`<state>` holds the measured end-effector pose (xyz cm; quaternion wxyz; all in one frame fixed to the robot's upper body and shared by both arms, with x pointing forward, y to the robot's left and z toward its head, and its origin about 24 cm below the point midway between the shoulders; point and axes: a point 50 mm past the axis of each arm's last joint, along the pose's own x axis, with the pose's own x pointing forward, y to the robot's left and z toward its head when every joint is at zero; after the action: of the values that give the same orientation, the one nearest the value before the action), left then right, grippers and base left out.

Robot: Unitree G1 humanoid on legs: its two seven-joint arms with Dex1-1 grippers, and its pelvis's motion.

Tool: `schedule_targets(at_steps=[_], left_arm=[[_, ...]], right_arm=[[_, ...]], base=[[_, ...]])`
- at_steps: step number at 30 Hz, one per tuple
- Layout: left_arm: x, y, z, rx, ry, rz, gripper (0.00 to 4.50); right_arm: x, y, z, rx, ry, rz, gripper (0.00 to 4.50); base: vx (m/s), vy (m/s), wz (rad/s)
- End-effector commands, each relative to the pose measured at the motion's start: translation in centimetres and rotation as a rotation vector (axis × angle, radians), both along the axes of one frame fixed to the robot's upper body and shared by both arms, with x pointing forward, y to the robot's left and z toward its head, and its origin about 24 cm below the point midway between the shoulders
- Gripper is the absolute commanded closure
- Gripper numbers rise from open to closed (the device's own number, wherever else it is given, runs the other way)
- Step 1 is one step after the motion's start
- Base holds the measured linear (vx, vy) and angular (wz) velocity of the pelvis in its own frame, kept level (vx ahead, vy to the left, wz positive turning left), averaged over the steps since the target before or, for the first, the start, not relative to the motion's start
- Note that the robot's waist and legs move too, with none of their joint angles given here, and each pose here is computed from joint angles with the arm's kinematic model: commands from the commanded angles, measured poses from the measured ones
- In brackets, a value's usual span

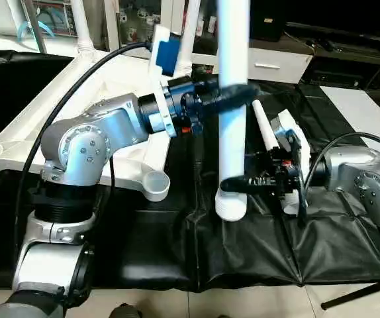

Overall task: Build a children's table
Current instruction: Pick table leg

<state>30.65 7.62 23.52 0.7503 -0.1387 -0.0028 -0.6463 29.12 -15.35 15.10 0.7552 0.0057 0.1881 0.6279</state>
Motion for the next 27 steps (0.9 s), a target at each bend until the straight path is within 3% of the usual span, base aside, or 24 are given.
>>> schedule_targets(at_steps=[1,20,22,25,27], left_arm=[[-0.7,-0.6,0.6,0.010,-0.048,-0.047,2.73],[-1.2,-1.1,0.7,0.026,-0.082,-0.115,2.75],[-1.1,-1.1,0.8,0.024,-0.083,-0.115,2.75],[-1.0,-1.1,0.8,0.018,-0.083,-0.112,2.75],[-1.0,-1.1,0.9,0.016,-0.084,-0.112,2.75]], right_arm=[[-0.3,-0.2,0.1,-0.024,-0.025,0.012,0.98],[-1.0,1.2,-1.1,-0.038,-0.030,0.100,0.98],[-1.0,1.2,-1.0,-0.032,-0.027,0.103,1.31],[-1.0,1.3,-1.1,-0.029,-0.024,0.107,1.35],[-1.1,1.3,-1.2,-0.027,-0.020,0.111,1.69]], base=[[0.000,0.000,0.00],[0.000,0.000,0.00],[0.000,0.000,0.00],[0.000,0.000,0.00],[0.000,0.000,0.00]])
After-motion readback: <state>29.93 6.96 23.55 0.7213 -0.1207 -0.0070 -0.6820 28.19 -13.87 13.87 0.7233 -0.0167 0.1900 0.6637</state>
